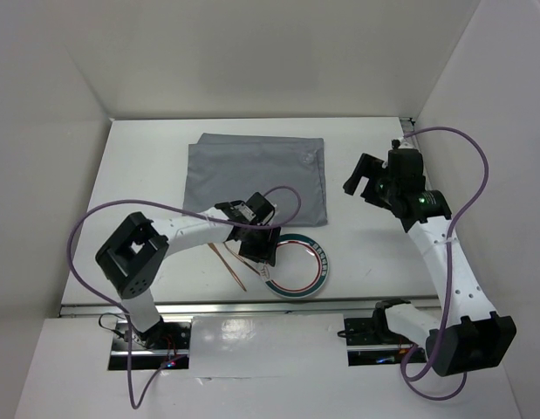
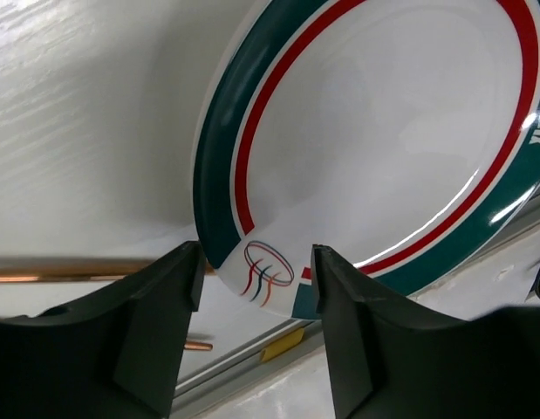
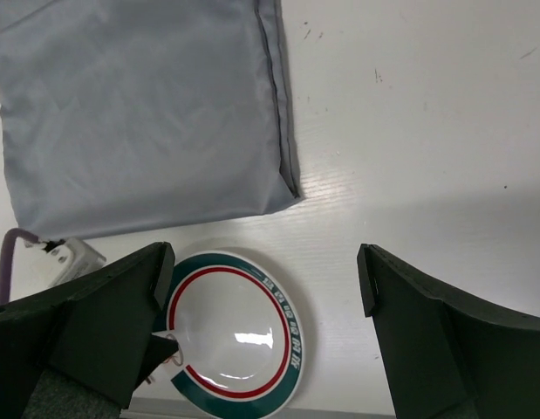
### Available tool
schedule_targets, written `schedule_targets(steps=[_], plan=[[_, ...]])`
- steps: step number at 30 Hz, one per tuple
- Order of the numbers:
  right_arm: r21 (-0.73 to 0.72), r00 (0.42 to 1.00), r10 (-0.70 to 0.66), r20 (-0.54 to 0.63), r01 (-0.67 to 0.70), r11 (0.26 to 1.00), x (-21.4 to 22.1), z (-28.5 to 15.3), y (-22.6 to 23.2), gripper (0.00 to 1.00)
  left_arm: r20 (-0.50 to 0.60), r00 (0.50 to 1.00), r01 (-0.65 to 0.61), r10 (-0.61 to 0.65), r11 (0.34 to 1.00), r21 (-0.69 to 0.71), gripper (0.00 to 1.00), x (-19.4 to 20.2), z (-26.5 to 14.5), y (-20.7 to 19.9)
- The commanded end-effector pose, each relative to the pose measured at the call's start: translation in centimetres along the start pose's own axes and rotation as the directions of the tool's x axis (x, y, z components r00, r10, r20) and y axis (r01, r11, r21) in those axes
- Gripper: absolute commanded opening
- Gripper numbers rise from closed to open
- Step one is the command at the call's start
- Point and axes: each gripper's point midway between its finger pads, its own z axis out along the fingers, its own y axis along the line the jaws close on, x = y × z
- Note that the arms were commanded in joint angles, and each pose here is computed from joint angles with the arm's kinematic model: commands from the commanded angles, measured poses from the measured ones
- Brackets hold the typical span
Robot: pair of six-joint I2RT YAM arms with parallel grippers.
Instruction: Set the dinner table for one person
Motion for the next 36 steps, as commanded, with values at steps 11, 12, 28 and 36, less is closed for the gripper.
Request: schedule_targets(steps=[11, 12, 28, 36], plan=[[-0.014, 1.0, -0.009, -0.015, 0.009, 1.0, 0.5, -0.3, 0.1, 1.0, -0.052, 0.996, -0.069, 0.074, 0.993, 0.1, 0.46, 0.0, 3.3, -0.5], [-0.014, 1.0, -0.009, -0.015, 0.009, 1.0, 0.5, -0.3, 0.1, 1.0, -0.044, 0.996, -0.071, 0.076, 0.992, 0.104, 0.35, -0.3, 3.2, -0.7], [0.034, 1.0, -0.018, -0.011, 0.018, 0.999, -0.2, -0.3, -0.5, 1.0, 0.153, 0.988, -0.027, -0.003, 0.98, 0.196, 0.0, -7.2, -7.6, -2.4], [0.018, 1.0, -0.018, 0.0, 0.018, 1.0, -0.6, 0.1, -0.1, 1.0, 0.356, 0.877, 0.232, -0.322, 0.934, 0.273, 0.0, -13.9, -15.6, 4.7]])
